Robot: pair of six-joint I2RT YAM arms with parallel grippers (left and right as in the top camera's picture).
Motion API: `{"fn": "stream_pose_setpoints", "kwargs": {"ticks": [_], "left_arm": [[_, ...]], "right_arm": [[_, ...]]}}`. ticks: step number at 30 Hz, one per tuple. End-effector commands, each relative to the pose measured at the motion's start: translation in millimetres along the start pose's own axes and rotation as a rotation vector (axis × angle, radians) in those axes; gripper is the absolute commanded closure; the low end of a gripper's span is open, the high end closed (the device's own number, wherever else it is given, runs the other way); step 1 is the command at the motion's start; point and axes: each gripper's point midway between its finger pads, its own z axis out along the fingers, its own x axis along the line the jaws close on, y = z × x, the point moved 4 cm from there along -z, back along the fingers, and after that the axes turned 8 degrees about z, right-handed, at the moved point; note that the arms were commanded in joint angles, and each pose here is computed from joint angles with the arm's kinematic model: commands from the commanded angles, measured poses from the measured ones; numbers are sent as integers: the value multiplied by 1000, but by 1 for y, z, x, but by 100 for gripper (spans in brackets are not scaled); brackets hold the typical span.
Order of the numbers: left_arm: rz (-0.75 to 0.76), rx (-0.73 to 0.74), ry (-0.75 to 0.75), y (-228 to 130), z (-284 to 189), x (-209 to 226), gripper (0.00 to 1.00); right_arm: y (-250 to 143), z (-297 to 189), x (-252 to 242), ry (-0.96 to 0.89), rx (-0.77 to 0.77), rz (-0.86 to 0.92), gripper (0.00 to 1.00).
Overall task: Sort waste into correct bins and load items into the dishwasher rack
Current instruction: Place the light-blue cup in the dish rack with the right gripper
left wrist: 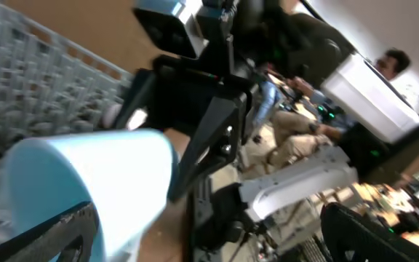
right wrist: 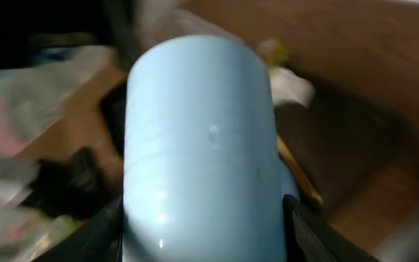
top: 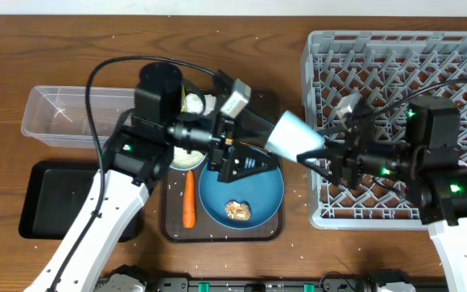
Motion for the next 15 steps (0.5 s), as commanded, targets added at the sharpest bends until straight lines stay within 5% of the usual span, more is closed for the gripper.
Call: {"fn": "stream_pose_setpoints", "kwargs": {"ticks": [1, 15], "left_arm": [[16, -27, 59, 7, -14, 5, 2], [-50, -36, 98, 4, -24, 13, 2]], "right_arm": [[3, -26, -42, -345, -87, 266, 46], [-63, -182, -140, -1051, -460, 1013, 45]]}}
